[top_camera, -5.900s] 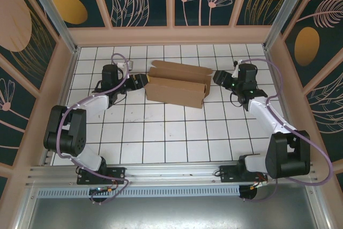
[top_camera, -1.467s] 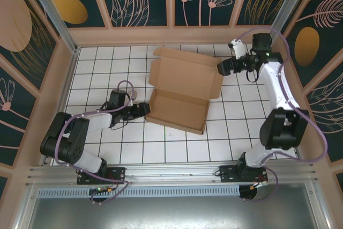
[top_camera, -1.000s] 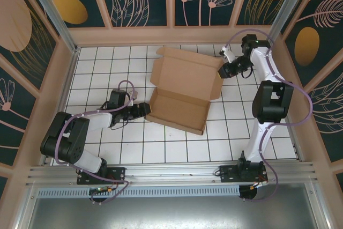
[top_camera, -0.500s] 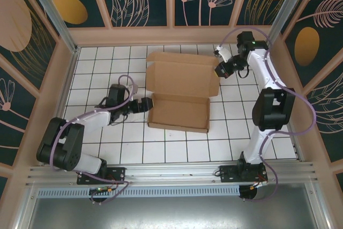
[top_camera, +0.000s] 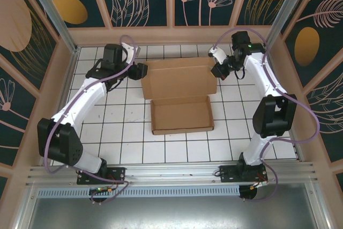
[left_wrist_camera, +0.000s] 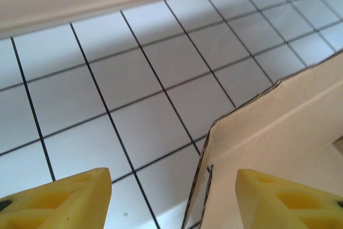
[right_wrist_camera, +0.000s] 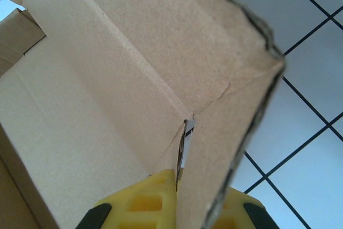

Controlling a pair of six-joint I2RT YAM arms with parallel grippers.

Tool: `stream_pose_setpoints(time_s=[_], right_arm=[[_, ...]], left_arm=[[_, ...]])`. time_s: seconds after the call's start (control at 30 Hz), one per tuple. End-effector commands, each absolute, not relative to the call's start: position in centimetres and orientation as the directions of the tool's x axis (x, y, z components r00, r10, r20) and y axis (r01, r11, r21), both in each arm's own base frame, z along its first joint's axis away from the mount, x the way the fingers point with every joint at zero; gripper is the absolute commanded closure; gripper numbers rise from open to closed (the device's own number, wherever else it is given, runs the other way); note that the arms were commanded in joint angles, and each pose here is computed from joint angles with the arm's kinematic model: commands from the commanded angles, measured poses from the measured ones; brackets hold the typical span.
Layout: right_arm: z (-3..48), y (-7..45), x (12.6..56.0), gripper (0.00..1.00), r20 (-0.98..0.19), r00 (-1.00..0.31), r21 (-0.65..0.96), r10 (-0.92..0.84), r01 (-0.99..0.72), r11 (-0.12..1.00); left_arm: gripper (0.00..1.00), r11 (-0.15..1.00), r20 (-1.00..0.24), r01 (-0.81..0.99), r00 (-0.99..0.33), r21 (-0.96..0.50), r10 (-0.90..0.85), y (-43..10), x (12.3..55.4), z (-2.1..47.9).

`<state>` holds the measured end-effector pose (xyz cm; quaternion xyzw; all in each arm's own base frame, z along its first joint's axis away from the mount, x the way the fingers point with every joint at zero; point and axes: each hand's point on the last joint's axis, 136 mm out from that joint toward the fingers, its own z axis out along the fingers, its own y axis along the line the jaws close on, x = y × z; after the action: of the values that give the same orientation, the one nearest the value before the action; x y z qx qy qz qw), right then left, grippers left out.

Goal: Fold the paper box

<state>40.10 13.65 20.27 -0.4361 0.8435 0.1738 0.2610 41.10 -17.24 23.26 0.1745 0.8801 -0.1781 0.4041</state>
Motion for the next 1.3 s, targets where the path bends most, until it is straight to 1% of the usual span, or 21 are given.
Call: stream_pose_setpoints(time_s=[0.0,0.07,0.13,0.23,0.27,0.3,0.33,0.4,0.5,0.57,0.63,0.73,0.83,0.93,1.03,1.07,1.2,1.27], right_arm=[[23.1,13.5,40.1,1.0,-0.625,-0.417,-0.013,-0.66,-0.84,0.542],[23.4,13.7,40.0,1.0,-0.635,-0.407,-0.011,-0.657,-0.845,0.534],[23.5,13.8,40.1,1.0,-0.639,-0.401,-0.013,-0.657,-0.847,0.531],[23.5,13.7,40.1,1.0,-0.632,-0.407,-0.011,-0.659,-0.846,0.533],[23.4,13.7,40.2,1.0,-0.631,-0.407,-0.011,-0.66,-0.846,0.533],[23.5,13.7,40.3,1.0,-0.633,-0.406,-0.014,-0.659,-0.845,0.534],[23.6,13.8,40.3,1.0,-0.635,-0.406,-0.013,-0.657,-0.845,0.535],[23.9,13.9,40.5,1.0,-0.645,-0.407,-0.012,-0.647,-0.841,0.541],[24.6,14.2,40.8,1.0,-0.669,-0.415,-0.003,-0.617,-0.828,0.561],[25.4,14.3,41.4,1.0,-0.693,-0.436,0.0,-0.574,-0.796,0.605],[26.2,14.1,42.4,1.0,-0.722,-0.472,0.0,-0.506,-0.731,0.682],[26.9,14.2,43.6,1.0,-0.763,-0.5,-0.011,-0.409,-0.622,0.783],[27.5,14.0,43.8,1.0,-0.823,-0.482,-0.027,-0.301,-0.495,0.869],[27.8,14.1,43.6,1.0,-0.877,-0.455,0.031,-0.156,-0.377,0.926],[27.2,14.0,43.3,1.0,-0.883,-0.469,0.139,-0.004,-0.271,0.953],[26.9,14.0,43.3,1.0,-0.885,-0.465,0.153,0.023,-0.243,0.958],[26.2,13.6,43.1,1.0,-0.9,-0.411,0.207,0.141,-0.119,0.971],[26.2,13.0,43.2,1.0,-0.907,-0.365,0.244,0.209,-0.053,0.968]], left_arm=[[0.36,0.857,-0.68,0.488,-0.686,-0.166,0.259,-17.1,39.2,20.7],[0.34,0.853,-0.665,0.493,-0.697,-0.172,0.269,-17.2,39.2,20.1],[0.37,0.849,-0.649,0.496,-0.709,-0.181,0.276,-17.3,39.3,19.5],[0.52,0.848,-0.632,0.496,-0.722,-0.189,0.282,-17.4,39.2,19.1],[0.55,0.845,-0.632,0.499,-0.721,-0.192,0.282,-17.5,39.1,19.1],[0.6,0.842,-0.631,0.502,-0.722,-0.195,0.284,-17.5,39.0,19.1],[0.68,0.841,-0.632,0.503,-0.722,-0.198,0.283,-17.6,39.0,19.1],[0.79,0.841,-0.634,0.503,-0.721,-0.198,0.281,-17.6,39.1,19.2],[0.88,0.835,-0.647,0.507,-0.714,-0.213,0.269,-18.0,39.3,19.7],[0.94,0.832,-0.669,0.508,-0.701,-0.223,0.249,-18.3,39.7,20.4],[1.0,0.83,-0.702,0.509,-0.677,-0.229,0.222,-18.6,40.3,21.4],[1.0,0.835,-0.749,0.493,-0.642,-0.244,0.161,-19.0,41.7,23.0],[1.0,0.828,-0.792,0.487,-0.604,-0.279,0.089,-19.7,42.8,24.3],[1.0,0.782,-0.821,0.519,-0.571,-0.345,0.017,-21.1,43.2,25.5],[1.0,0.782,-0.851,0.531,-0.526,-0.327,0.001,-22.4,43.7,26.1],[1.0,0.783,-0.856,0.534,-0.517,-0.319,0.005,-22.9,43.7,26.0],[1.0,0.786,-0.878,0.536,-0.479,-0.309,-0.018,-23.9,43.7,25.7],[1.0,0.794,-0.888,0.529,-0.458,-0.3,-0.03,-24.0,43.7,25.5]])
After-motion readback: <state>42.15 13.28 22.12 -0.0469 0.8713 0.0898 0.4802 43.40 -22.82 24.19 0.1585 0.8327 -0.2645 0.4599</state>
